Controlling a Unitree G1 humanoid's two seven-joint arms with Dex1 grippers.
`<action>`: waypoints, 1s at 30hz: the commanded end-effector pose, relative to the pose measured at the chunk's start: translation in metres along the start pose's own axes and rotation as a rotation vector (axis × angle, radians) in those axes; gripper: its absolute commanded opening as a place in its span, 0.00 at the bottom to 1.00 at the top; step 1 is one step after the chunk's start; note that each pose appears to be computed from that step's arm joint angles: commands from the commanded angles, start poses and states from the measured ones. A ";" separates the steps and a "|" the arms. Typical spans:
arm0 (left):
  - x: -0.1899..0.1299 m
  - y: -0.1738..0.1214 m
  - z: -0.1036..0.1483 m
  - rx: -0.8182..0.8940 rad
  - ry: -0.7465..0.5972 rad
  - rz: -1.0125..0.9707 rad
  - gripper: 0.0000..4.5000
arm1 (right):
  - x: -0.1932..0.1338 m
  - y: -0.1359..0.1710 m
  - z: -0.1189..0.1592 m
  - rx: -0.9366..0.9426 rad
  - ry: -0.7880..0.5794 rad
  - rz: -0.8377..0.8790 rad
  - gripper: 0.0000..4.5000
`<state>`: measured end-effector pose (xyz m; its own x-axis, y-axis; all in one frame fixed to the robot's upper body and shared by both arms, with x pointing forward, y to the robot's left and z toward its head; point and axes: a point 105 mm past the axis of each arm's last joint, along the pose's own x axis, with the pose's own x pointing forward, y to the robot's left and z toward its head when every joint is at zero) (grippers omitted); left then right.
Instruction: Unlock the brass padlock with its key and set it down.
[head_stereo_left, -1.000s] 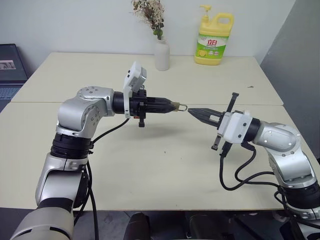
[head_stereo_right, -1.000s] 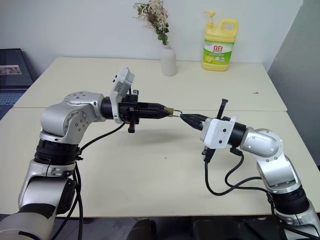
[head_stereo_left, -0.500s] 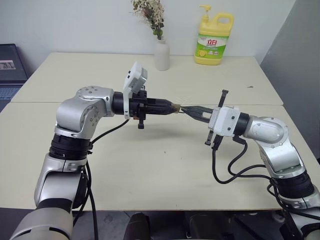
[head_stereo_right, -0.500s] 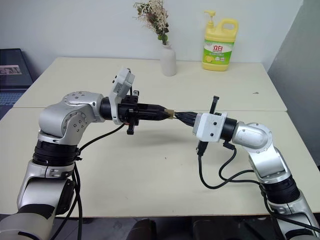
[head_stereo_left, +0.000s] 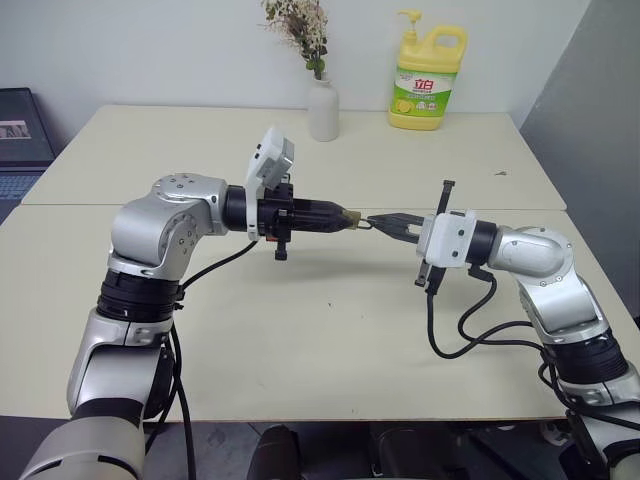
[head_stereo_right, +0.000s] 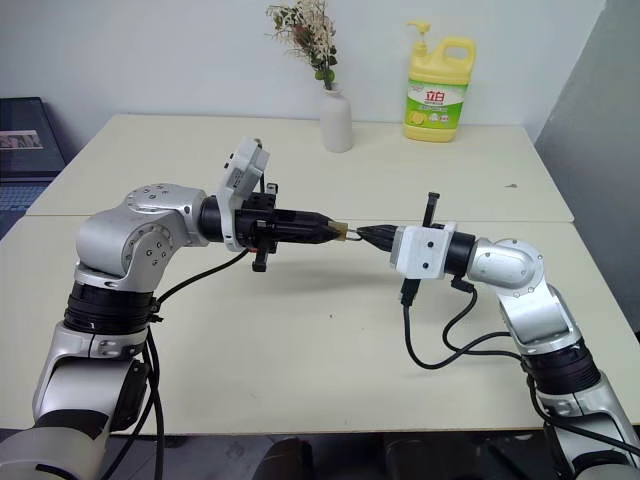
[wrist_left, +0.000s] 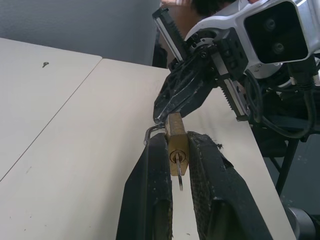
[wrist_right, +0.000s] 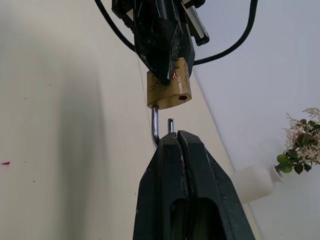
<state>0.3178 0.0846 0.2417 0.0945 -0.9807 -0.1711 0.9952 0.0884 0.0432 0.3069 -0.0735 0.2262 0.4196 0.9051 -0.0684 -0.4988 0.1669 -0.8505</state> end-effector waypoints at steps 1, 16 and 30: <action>-0.002 -0.008 0.011 0.045 -0.018 -0.024 0.04 | 0.001 -0.007 0.008 -0.053 -0.039 0.018 0.00; -0.005 -0.014 0.017 0.012 -0.054 -0.052 0.04 | 0.005 0.006 0.011 0.039 -0.103 0.116 0.00; -0.006 -0.010 0.015 0.017 -0.048 -0.033 0.04 | 0.001 0.016 0.013 0.079 -0.078 0.163 0.00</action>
<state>0.3081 0.0847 0.2462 0.0477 -0.9886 -0.1429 0.9989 0.0472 0.0067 0.2971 -0.0649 0.2114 0.2867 0.9432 -0.1681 -0.6326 0.0546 -0.7726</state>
